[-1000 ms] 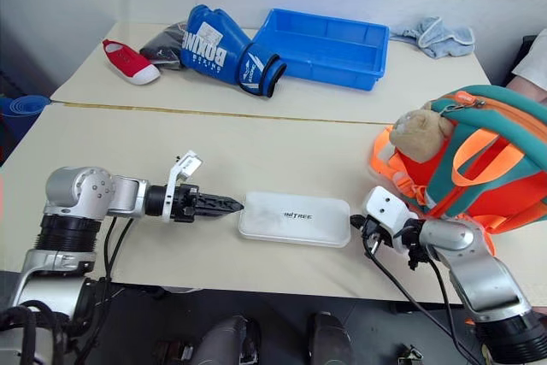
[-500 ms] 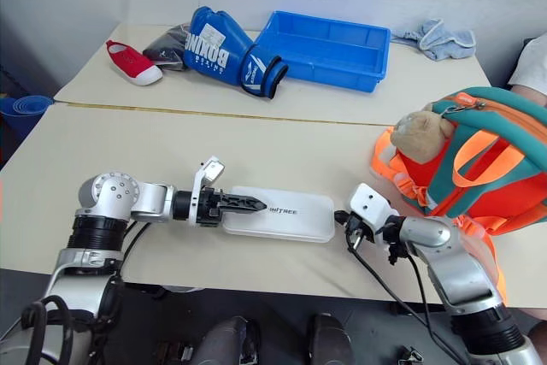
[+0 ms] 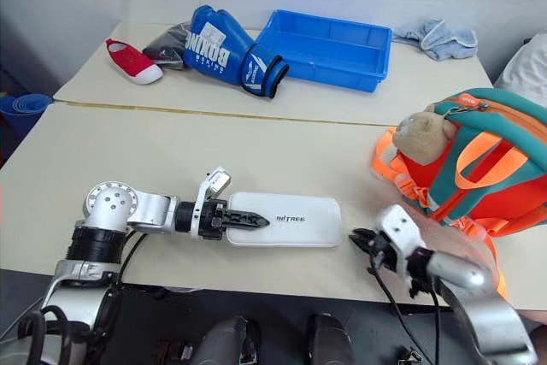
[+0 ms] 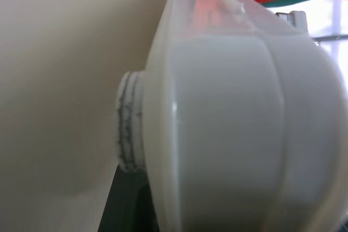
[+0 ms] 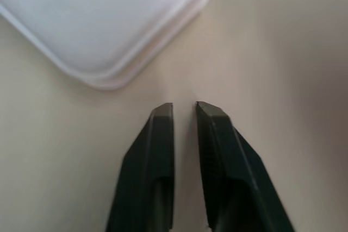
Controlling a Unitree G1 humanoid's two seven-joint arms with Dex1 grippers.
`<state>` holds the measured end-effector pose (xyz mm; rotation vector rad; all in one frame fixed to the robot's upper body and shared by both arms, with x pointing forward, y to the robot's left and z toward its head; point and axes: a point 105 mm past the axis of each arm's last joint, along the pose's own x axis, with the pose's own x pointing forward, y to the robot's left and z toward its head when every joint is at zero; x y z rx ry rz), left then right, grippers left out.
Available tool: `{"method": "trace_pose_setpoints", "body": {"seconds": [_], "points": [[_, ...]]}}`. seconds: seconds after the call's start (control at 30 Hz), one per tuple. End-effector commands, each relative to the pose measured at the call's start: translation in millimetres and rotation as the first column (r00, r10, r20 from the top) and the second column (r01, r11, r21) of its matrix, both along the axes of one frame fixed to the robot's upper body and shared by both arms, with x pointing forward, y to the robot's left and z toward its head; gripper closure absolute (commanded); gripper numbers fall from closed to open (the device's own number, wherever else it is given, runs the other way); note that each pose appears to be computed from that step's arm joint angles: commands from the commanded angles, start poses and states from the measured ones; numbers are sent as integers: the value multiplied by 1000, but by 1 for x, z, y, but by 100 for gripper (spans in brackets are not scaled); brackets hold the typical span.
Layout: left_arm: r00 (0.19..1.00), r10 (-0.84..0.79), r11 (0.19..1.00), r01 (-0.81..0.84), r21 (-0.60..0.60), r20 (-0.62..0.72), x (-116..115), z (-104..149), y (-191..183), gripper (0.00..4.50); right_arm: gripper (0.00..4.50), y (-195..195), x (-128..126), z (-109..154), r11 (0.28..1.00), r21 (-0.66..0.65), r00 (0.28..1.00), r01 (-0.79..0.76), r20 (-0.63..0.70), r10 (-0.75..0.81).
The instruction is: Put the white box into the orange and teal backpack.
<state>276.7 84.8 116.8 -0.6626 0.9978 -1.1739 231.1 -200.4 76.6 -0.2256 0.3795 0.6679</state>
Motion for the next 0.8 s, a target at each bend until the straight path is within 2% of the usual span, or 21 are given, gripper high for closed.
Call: {"method": "trace_pose_setpoints", "body": {"seconds": [0.03, 0.1, 0.17, 0.3, 0.33, 0.4, 0.53, 0.6, 0.67, 0.73, 0.8], "points": [[985, 7, 1000, -2, -29, 175, 2, 13, 6, 323, 269, -13, -22, 26, 995, 59, 987, 85, 129, -92], [935, 17, 995, 21, -102, 353, 5, 27, 8, 323, 203, -28, -35, 32, 980, 97, 966, 174, 175, -189], [802, 34, 976, 102, -193, 596, 5, 48, 11, 323, 138, -51, -51, 41, 949, 117, 917, 294, 244, -315], [611, 16, 953, 229, -197, 791, 0, 61, 17, 323, 4, -84, -70, 60, 885, 141, 811, 443, 358, -463], [576, 21, 948, 249, -200, 817, 0, 63, 18, 323, 1, -89, -72, 64, 879, 135, 795, 457, 381, -471], [562, 7, 946, 264, -187, 827, 2, 61, 20, 323, 1, -96, -63, 76, 886, 137, 783, 444, 421, -458], [563, -12, 947, 272, -171, 826, 7, 55, 20, 323, 1, -93, -36, 87, 927, 132, 820, 350, 436, -371], [579, -19, 948, 268, -169, 815, 9, 53, 21, 323, 1, -83, -12, 91, 958, 157, 869, 239, 405, -283], [621, -64, 951, 276, -142, 781, 7, 46, 25, 323, 1, -80, 11, 96, 970, 156, 890, 188, 391, -235], [631, -138, 941, 323, -97, 763, -4, 39, 32, 323, 40, -78, 27, 105, 973, 175, 880, 151, 424, -213], [646, -129, 942, 317, -111, 752, -6, 39, 35, 323, 93, -72, 37, 113, 971, 210, 878, 113, 437, -197]]}}
